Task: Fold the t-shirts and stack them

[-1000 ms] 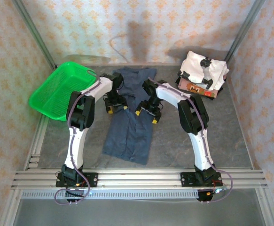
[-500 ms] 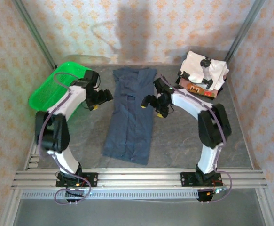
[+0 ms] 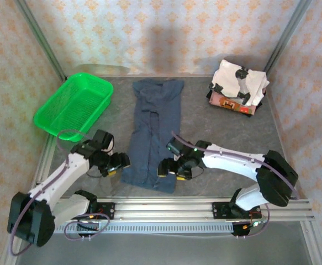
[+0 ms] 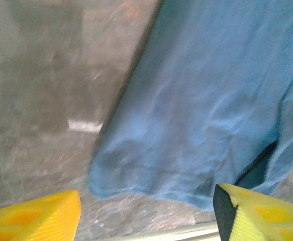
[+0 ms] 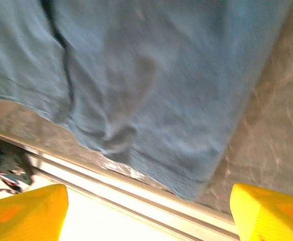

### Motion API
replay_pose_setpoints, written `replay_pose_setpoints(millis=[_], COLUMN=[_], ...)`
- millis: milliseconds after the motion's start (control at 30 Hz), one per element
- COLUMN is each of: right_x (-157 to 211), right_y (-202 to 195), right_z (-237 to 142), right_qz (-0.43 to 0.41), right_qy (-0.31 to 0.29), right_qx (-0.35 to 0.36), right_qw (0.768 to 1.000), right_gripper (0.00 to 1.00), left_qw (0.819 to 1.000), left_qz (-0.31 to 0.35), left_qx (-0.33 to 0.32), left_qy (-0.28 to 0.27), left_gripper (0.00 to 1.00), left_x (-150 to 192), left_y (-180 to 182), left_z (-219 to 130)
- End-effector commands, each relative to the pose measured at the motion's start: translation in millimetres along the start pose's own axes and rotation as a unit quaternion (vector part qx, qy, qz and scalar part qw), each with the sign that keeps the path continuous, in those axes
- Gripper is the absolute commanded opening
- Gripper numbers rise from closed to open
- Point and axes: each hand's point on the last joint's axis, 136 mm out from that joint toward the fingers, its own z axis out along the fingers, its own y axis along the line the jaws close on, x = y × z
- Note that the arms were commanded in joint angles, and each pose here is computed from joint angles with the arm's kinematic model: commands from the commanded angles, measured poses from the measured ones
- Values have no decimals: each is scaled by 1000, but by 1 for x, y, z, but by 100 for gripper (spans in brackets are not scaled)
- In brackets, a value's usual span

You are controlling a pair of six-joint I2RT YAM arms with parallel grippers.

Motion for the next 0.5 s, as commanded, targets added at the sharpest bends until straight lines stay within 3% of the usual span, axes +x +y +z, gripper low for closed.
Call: replay_pose_setpoints(millis=[0, 67, 133, 467], right_x=[2, 3, 3, 7], right_y=[-4, -7, -11, -13], right_z=[5, 10, 17, 38], right_qz=[18, 22, 26, 24], right_qy=[-22, -25, -23, -14], right_qx=[2, 3, 9, 27], right_qw=[1000, 999, 999, 999], right_gripper=[80, 78, 76, 69], left_qw=[999, 1000, 1000, 1000], left_qz=[-32, -25, -24, -11], left_qx=[-1, 9, 8, -19], left_qy=[2, 0, 3, 13], left_gripper=[68, 66, 58, 51], left_x=[11, 11, 11, 9], left_y=[10, 6, 5, 13], left_z=[11, 17, 23, 43])
